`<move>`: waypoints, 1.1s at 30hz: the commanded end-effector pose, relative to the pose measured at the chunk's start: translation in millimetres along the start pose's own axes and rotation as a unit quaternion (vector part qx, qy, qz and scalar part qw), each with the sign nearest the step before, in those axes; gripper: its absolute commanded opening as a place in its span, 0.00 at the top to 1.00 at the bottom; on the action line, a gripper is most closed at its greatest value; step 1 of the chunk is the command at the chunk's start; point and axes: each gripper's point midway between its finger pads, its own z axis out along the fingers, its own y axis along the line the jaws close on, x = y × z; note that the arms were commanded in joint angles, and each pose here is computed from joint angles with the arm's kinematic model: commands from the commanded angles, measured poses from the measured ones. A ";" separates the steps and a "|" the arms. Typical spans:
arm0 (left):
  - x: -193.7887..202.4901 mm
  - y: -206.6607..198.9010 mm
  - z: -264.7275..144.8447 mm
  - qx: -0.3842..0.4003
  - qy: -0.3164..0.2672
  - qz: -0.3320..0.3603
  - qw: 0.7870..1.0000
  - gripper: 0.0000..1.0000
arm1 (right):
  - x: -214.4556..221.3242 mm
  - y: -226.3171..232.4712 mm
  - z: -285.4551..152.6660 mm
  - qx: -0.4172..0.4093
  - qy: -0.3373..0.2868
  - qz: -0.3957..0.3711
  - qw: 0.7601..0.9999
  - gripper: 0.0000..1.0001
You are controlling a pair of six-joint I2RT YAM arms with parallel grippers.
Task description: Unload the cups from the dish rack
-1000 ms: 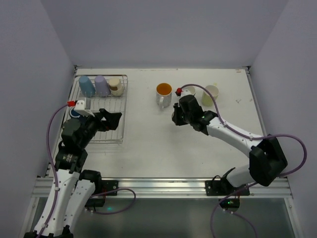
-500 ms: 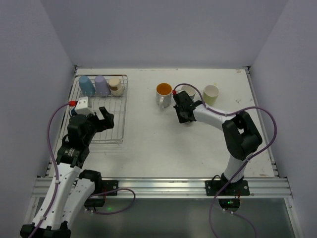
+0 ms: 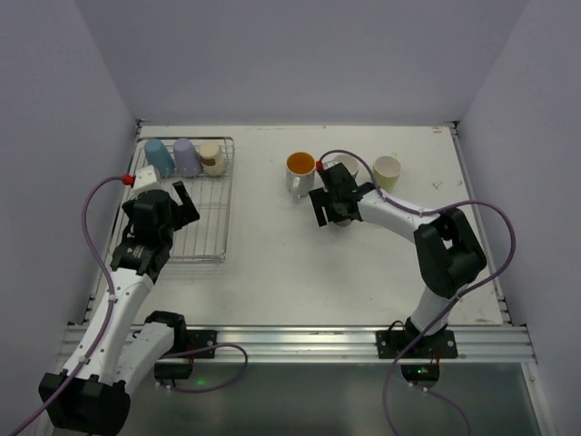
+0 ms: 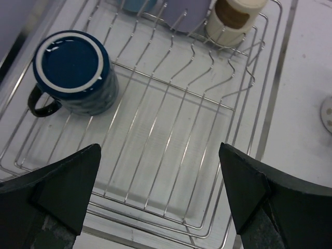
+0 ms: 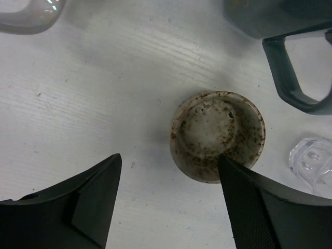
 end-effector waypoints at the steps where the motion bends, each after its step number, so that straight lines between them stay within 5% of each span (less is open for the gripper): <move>1: -43.0 22.2 4.8 -0.081 -0.059 -0.037 0.994 0.00 | -36.3 3.5 -45.7 -0.037 -0.078 0.021 0.996 0.22; 5: -41.6 44.6 27.3 -0.112 -0.042 -0.072 0.990 0.00 | -45.5 18.5 -79.9 -0.101 -0.124 0.032 0.987 0.09; 12: -21.5 78.5 62.1 -0.149 0.000 -0.131 0.980 0.00 | -47.0 23.2 -108.1 -0.137 -0.166 0.039 0.976 0.06; 15: -42.0 77.1 61.0 -0.139 -0.041 -0.142 0.979 0.00 | -46.6 30.9 -109.3 -0.158 -0.164 0.038 0.973 0.05; 20: -74.5 77.0 70.9 -0.127 -0.054 -0.101 0.985 0.00 | -46.5 34.4 -108.3 -0.167 -0.162 0.038 0.972 0.01; 24: -55.8 76.3 99.7 -0.088 0.019 -0.061 0.994 0.00 | -46.3 35.2 -108.7 -0.168 -0.162 0.037 0.972 0.01; 33: -35.3 77.5 120.7 -0.031 0.083 0.000 0.996 0.00 | -46.4 38.1 -110.4 -0.178 -0.163 0.035 0.970 0.01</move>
